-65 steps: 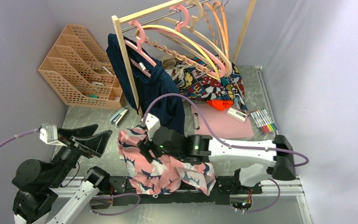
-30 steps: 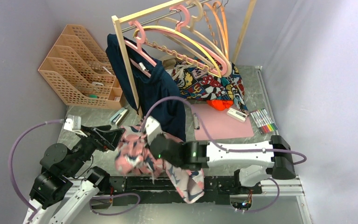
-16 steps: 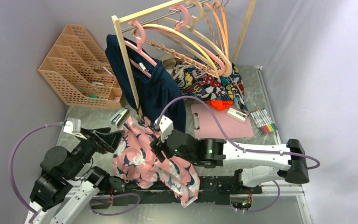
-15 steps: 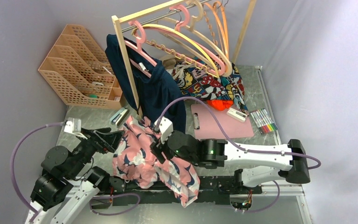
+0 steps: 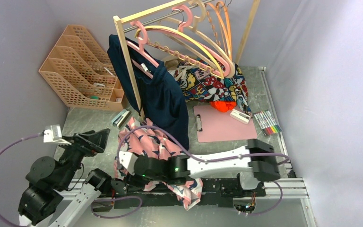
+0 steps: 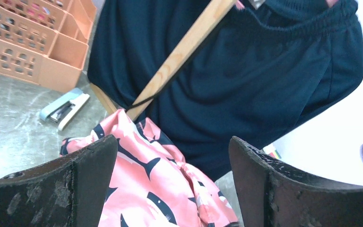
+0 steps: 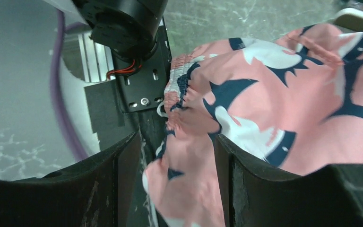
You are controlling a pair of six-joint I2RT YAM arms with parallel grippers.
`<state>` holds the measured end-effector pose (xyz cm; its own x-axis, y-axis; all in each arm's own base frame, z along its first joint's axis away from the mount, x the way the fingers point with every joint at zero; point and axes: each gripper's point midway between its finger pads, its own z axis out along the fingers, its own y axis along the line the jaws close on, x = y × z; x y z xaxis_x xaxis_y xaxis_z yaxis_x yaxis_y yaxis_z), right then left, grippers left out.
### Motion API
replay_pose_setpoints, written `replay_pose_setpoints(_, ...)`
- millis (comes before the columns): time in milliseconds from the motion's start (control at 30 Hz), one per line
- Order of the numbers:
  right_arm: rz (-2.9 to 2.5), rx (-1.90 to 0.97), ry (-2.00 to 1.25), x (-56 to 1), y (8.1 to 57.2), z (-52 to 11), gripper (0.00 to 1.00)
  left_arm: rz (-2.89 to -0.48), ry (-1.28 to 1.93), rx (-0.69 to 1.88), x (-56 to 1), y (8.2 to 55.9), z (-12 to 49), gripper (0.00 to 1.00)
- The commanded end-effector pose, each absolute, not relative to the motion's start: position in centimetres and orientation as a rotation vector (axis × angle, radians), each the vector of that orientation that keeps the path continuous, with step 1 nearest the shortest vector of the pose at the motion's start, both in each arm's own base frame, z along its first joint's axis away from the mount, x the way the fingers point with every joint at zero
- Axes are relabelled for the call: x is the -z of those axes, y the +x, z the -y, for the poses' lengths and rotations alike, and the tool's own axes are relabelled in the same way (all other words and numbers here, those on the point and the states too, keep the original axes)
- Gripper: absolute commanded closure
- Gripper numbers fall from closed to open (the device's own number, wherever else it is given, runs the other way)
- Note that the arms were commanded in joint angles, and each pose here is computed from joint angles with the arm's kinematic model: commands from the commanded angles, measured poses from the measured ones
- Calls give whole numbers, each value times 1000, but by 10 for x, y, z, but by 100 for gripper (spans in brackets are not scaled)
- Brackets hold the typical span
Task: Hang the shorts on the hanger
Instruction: Adjust the shorts at the center of the board.
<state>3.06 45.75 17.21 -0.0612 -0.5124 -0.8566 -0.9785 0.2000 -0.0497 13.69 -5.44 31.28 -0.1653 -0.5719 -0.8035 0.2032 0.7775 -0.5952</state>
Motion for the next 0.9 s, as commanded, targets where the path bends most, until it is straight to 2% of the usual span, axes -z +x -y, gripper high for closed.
replay_pose_setpoints(0,-1631,-753,-1418,-165,35,-497,38,-1579,-380,618,-321,127,27,9)
replay_pose_setpoints(300,-1655,-695,-1415,-139,58,-530,32,-1551,-421,586,-331,107,5,9)
replay_pose_setpoints(533,-1714,-549,-1430,-102,83,-535,32,-1529,-439,591,-330,98,-3,9)
replay_pose_setpoints(667,-1738,-482,-1446,-89,89,-530,35,-1531,-439,589,-330,96,-4,9)
replay_pose_setpoints(733,-1752,-451,-1438,-88,94,-526,43,-1528,-438,590,-331,96,-4,9)
replay_pose_setpoints(767,-1757,-426,-1423,-88,98,-523,52,-1526,-437,591,-331,96,-4,9)
replay_pose_setpoints(867,-1749,-413,-1323,-120,108,-516,89,-1521,-418,604,-335,96,-1,9)
